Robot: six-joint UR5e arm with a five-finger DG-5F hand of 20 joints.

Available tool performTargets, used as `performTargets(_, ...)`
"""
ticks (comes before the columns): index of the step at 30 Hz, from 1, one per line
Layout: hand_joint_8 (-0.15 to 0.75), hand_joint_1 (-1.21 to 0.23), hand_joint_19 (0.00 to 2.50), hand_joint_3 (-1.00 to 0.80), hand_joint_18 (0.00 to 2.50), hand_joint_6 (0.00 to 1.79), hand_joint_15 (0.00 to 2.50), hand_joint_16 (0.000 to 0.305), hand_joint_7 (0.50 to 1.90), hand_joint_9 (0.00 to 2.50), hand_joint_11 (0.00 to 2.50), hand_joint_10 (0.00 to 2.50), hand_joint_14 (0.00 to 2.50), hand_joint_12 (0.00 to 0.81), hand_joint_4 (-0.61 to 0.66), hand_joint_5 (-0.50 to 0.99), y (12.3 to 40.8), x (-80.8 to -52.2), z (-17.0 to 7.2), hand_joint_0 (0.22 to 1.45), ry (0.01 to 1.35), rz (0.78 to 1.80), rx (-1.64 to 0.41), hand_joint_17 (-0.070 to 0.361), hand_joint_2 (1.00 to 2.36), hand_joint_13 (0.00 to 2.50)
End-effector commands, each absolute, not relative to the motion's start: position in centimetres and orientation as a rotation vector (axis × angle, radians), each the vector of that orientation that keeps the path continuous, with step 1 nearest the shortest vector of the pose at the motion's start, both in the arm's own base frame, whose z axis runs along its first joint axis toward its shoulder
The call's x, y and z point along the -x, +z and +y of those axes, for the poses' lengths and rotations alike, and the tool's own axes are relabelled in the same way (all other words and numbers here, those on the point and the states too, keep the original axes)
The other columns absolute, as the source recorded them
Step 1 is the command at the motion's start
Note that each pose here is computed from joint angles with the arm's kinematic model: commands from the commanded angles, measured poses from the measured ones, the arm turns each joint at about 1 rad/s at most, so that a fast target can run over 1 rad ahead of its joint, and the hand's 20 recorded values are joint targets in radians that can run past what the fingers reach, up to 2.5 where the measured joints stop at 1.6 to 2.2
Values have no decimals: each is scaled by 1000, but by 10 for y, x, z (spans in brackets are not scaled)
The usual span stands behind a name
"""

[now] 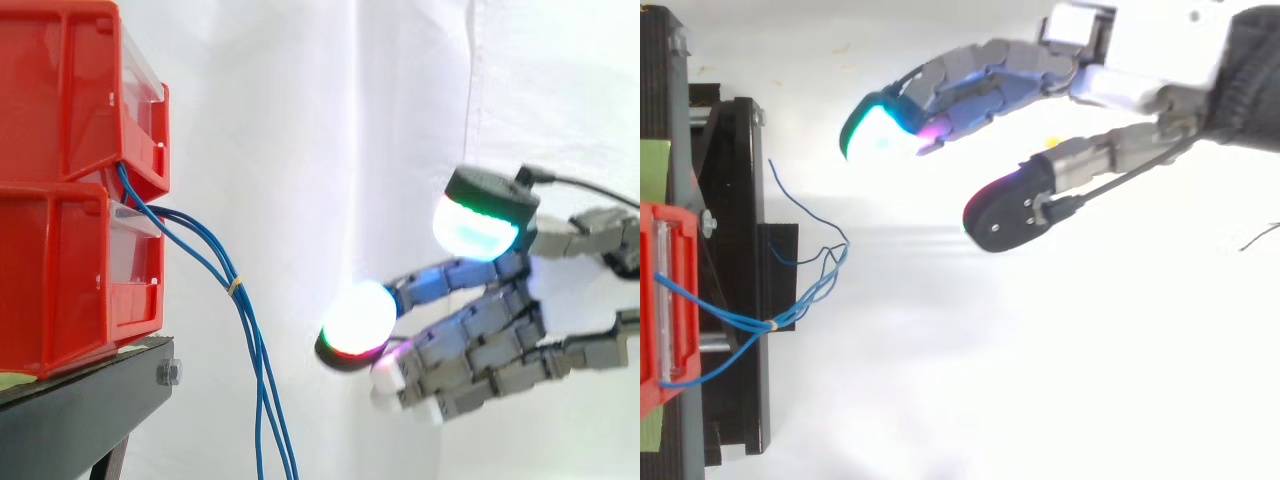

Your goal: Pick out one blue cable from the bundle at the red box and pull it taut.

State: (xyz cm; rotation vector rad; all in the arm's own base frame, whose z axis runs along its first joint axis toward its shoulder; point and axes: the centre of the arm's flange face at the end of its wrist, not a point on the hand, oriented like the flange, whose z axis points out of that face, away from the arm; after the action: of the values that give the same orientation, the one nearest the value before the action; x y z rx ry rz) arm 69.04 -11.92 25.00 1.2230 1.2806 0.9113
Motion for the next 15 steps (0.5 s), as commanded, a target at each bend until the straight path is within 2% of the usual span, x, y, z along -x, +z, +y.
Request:
performTargets(1,225,-619,335,-500,178,502,125,41,659,588,42,2,6,300,160,-201,232,-699,-115,536,917,1269,-1219,92,1000,341)
performTargets(5,227,-618,334,-500,182,501,130,41,659,591,49,2,5,301,163,-200,215,-707,-110,536,928,1263,-1211,92,1000,344)
performTargets(15,228,-616,333,-500,183,501,130,41,657,592,51,2,6,301,164,-199,208,-712,-97,537,947,1267,-1198,92,1000,346)
